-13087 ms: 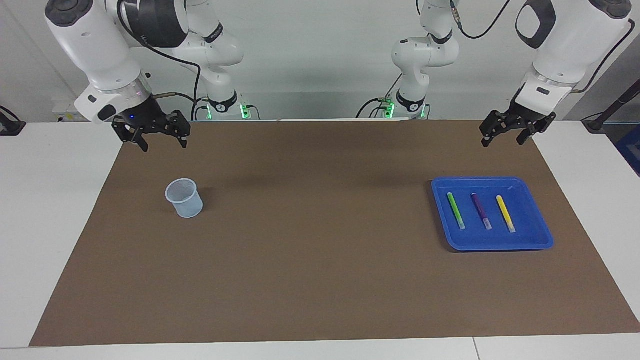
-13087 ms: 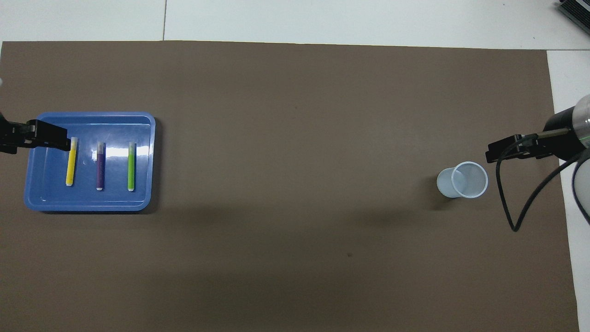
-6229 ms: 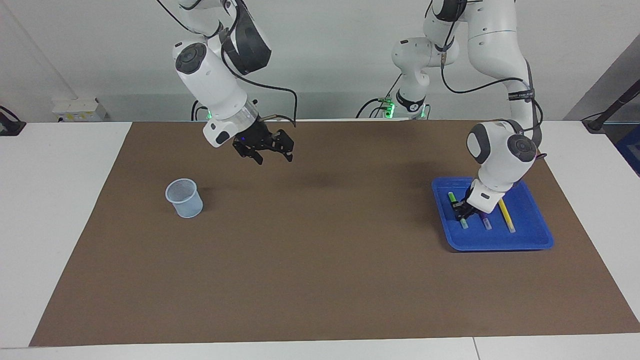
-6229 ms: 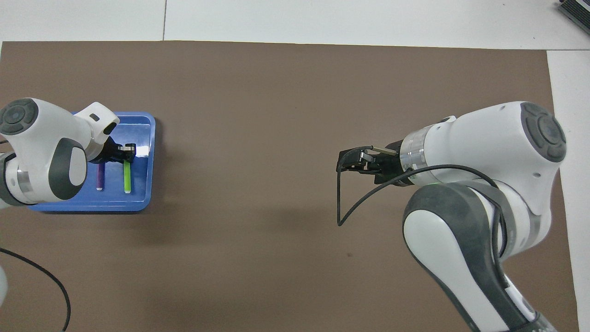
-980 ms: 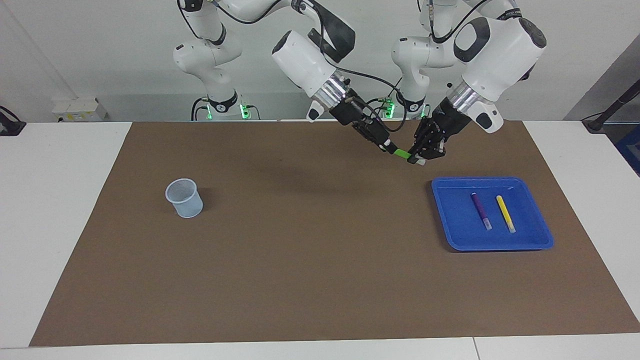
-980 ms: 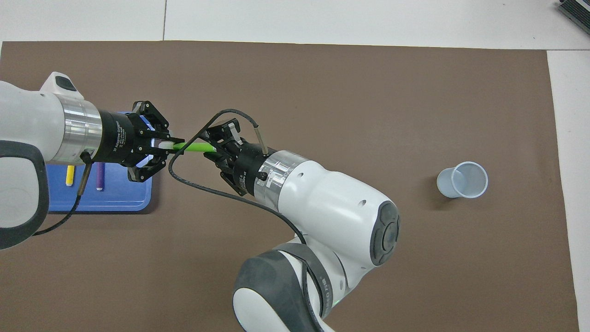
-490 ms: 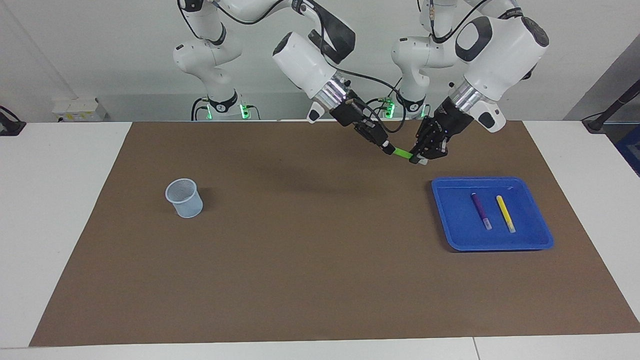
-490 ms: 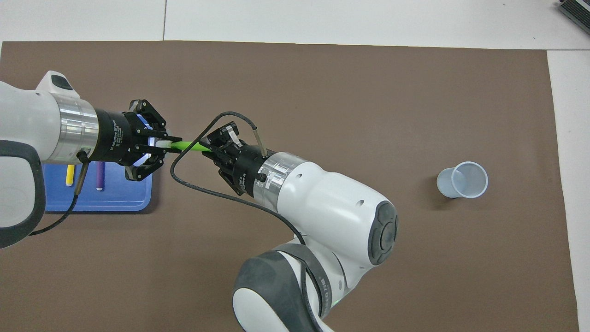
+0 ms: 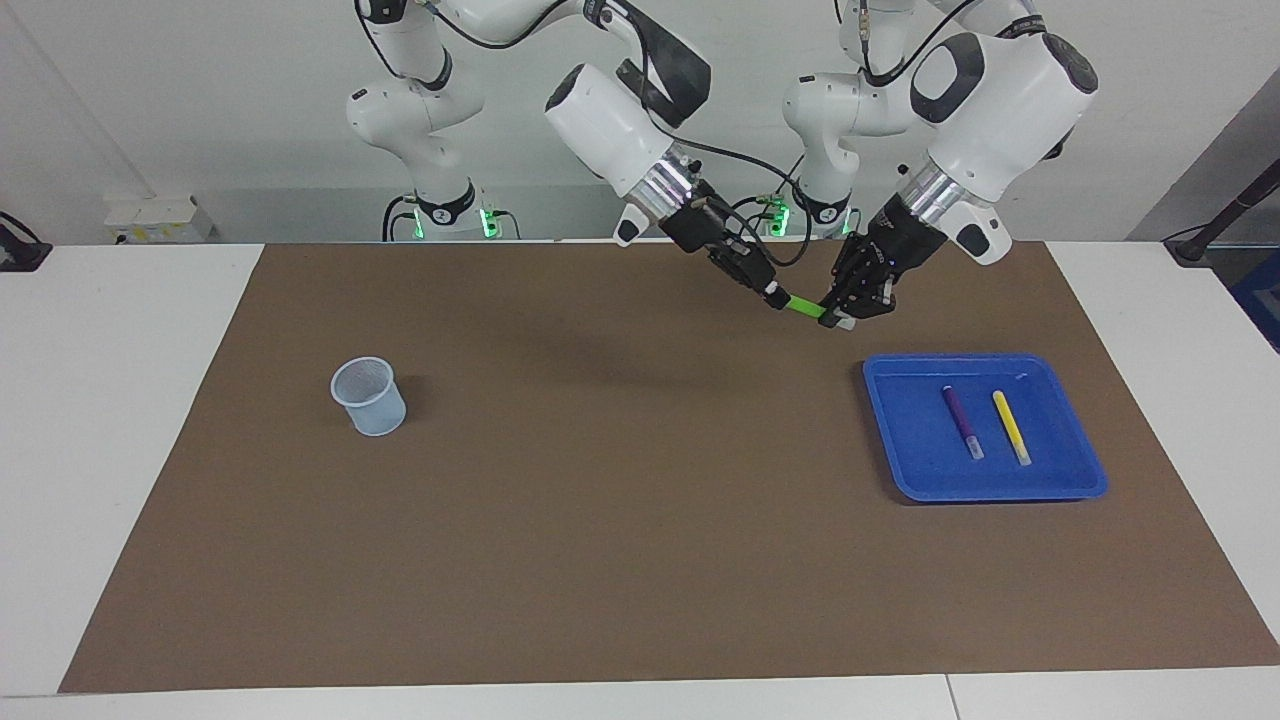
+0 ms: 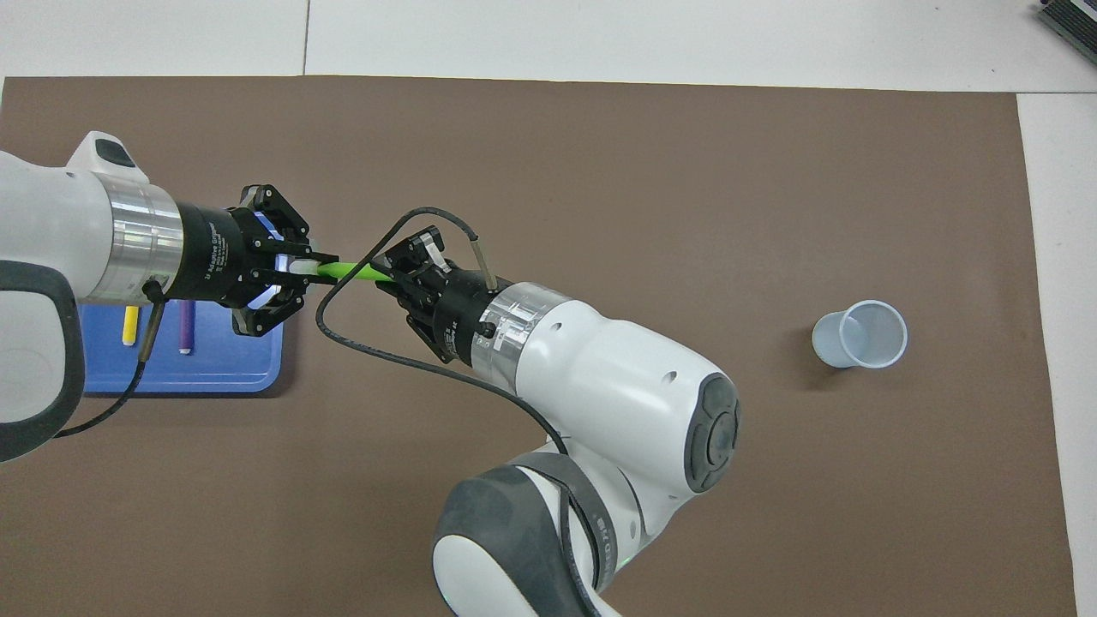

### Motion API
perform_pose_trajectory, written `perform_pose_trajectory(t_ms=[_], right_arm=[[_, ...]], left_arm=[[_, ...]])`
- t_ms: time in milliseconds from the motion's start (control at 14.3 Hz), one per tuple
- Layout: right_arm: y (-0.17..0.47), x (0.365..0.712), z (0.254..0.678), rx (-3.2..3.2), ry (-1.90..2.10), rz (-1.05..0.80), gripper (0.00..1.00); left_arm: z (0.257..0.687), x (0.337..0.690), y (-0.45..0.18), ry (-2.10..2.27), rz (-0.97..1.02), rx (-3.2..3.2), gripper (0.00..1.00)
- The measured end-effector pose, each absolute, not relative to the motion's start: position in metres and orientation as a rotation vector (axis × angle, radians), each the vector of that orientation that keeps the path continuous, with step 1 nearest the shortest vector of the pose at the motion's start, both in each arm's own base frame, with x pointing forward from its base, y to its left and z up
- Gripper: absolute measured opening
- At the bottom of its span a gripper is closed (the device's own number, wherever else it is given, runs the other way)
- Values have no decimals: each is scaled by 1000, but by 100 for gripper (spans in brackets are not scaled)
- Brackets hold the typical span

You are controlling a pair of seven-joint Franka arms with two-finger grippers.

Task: Transfer and insert pens with both arms
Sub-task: 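Grasp the green pen with the right gripper and open the left gripper, then carry the green pen with the right gripper into the clear cup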

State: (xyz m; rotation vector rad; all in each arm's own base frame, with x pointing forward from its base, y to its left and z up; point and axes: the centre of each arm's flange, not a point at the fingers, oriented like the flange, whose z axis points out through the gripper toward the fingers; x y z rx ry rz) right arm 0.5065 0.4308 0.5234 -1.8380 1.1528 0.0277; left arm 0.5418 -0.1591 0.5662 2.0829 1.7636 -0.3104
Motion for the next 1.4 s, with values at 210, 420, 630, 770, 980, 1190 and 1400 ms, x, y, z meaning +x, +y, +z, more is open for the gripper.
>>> perform_pose_trajectory(t_ms=[210,420,630,770,980,1190,1400], right_arm=[[429,509,525,-1831,1156,20,19],[427,510,526,-1828,1157,17,19],[427,510,525,-1836,1146,10,19],[427,510,521,-1890,1088,-11,19],[419,516,509,-2035,954,-4,19],[398,524,497,-2186,775,9,19],[370,524,480,-2341,546,31,19]], left_arm=[[568,540,-160,1760,-310,2084,35],[570,538,-161,1760,-309,2083,69],[569,537,-161,1763,-312,2082,80],[568,537,-161,1746,-309,2098,80],[563,534,-157,1578,-291,2231,80],[559,528,-135,1300,-309,2425,80],[558,524,-100,1012,-288,2562,80]])
